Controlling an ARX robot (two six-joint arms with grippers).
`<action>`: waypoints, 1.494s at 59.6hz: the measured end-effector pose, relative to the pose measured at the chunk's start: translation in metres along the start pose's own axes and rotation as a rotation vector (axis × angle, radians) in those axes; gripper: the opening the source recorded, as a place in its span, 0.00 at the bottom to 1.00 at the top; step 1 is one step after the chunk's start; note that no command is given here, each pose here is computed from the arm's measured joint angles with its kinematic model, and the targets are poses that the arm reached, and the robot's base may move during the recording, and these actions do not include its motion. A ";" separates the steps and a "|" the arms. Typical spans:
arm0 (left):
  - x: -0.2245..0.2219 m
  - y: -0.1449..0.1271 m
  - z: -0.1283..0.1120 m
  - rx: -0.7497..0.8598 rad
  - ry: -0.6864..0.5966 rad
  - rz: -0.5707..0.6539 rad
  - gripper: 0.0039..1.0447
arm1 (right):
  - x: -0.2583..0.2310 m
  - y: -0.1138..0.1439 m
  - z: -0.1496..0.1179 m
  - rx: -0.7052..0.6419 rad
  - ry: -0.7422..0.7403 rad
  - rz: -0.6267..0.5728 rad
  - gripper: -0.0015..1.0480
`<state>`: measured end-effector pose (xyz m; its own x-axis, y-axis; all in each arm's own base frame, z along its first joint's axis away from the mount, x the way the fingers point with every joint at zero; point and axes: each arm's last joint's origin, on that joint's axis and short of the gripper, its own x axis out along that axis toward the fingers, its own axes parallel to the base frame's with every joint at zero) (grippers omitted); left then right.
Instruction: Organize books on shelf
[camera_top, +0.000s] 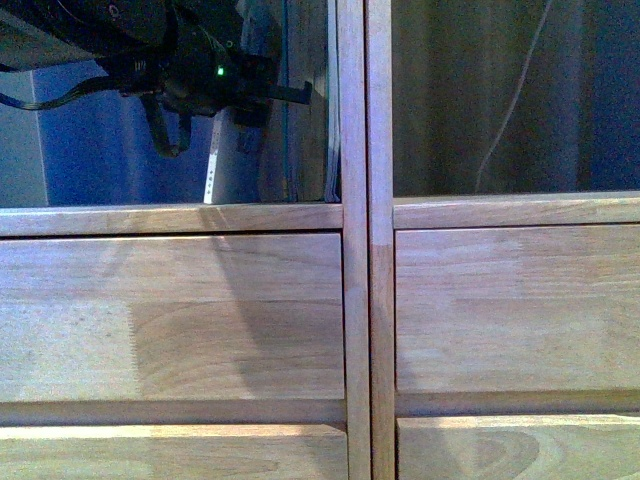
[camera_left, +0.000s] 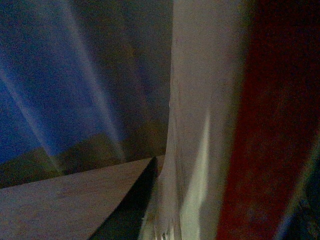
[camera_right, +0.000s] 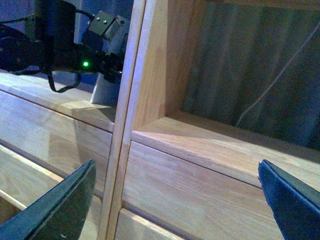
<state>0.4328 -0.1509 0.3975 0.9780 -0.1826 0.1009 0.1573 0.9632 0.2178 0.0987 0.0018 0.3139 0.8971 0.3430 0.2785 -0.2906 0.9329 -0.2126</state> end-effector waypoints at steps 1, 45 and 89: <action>0.000 0.000 -0.001 0.000 -0.001 -0.002 0.38 | 0.000 0.000 0.000 0.000 0.000 0.000 0.93; -0.252 0.076 -0.018 -0.070 -0.259 -0.128 0.93 | 0.000 0.000 0.000 0.000 0.000 0.000 0.93; -0.326 0.065 -0.142 -0.207 0.123 0.168 0.03 | -0.025 0.016 -0.081 0.156 0.329 -0.327 0.12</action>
<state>0.1436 -0.0007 0.2413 1.0000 -0.0042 -0.0025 0.0042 1.0000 0.0044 0.0985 -0.0003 0.2281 1.0000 -0.0004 -0.0090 0.0003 0.9999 -0.0135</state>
